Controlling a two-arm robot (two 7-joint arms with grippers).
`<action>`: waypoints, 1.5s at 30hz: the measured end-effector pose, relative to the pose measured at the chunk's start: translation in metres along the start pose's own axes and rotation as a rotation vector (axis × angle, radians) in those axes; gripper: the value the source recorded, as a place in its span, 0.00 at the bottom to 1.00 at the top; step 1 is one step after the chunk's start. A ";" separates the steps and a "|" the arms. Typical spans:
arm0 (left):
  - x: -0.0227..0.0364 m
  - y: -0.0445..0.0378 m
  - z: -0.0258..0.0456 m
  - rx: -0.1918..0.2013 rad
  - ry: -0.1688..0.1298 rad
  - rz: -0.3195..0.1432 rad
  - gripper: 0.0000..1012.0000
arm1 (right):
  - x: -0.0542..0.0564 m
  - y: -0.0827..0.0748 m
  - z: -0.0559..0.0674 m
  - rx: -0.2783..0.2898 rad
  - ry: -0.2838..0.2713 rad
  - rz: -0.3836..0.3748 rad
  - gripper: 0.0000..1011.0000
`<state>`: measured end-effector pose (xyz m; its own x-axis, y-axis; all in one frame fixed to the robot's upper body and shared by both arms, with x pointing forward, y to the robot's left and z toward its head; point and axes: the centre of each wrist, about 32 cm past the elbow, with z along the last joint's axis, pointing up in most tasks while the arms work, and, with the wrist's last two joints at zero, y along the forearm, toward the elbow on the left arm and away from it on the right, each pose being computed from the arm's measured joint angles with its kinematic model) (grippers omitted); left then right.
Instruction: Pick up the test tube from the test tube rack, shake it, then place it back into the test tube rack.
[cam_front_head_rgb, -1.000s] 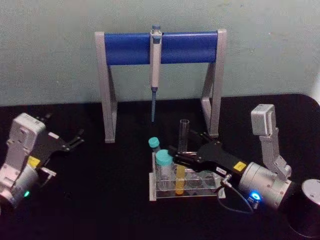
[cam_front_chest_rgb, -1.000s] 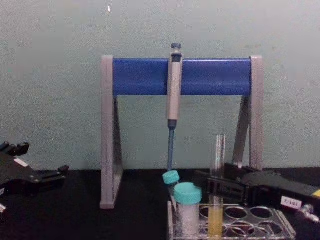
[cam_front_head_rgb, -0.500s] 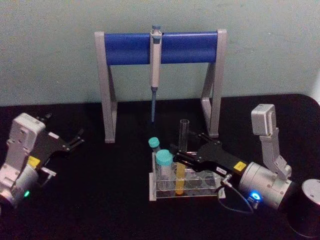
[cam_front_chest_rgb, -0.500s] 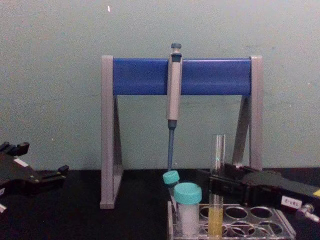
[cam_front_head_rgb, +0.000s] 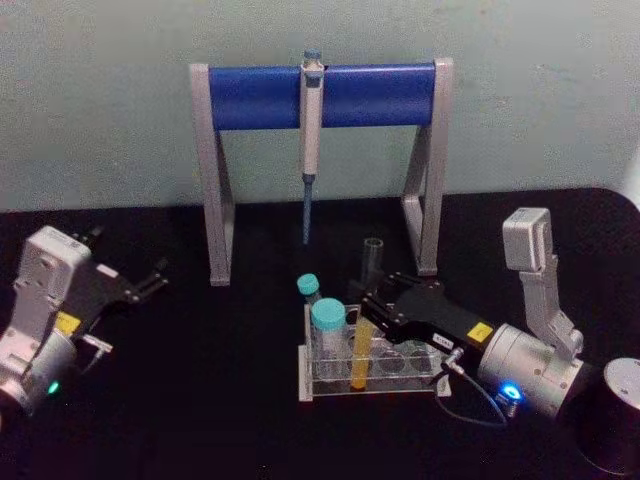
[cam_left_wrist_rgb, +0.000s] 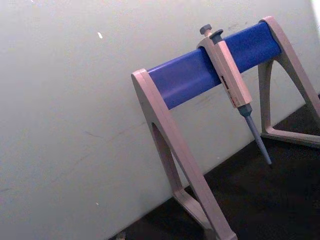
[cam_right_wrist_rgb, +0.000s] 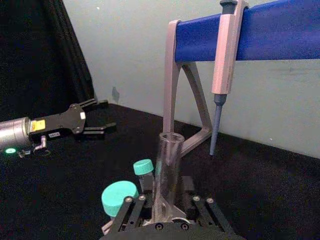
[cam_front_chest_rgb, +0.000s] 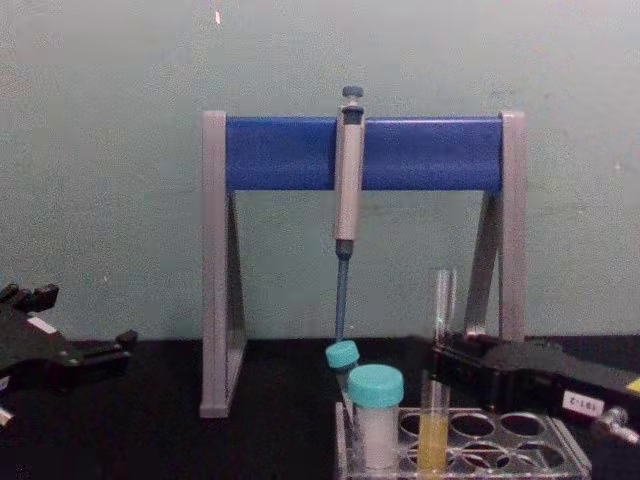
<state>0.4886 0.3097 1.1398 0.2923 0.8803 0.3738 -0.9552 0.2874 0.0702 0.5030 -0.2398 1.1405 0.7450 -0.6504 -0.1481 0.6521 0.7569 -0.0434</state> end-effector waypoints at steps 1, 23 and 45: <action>0.0000 0.0000 0.0000 0.000 0.000 0.000 0.99 | 0.000 0.000 0.000 0.000 0.000 0.000 0.38; 0.0000 0.0000 0.0000 0.000 0.000 0.000 0.99 | 0.000 0.000 0.000 0.004 -0.010 0.002 0.23; 0.0000 0.0000 0.0000 0.000 0.000 0.000 0.99 | -0.007 0.001 0.003 -0.006 -0.111 0.066 0.23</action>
<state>0.4886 0.3097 1.1398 0.2923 0.8803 0.3737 -0.9553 0.2873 0.0702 0.4988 -0.2341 1.1442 0.7974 -0.6021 -0.0404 0.6006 0.7984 -0.0428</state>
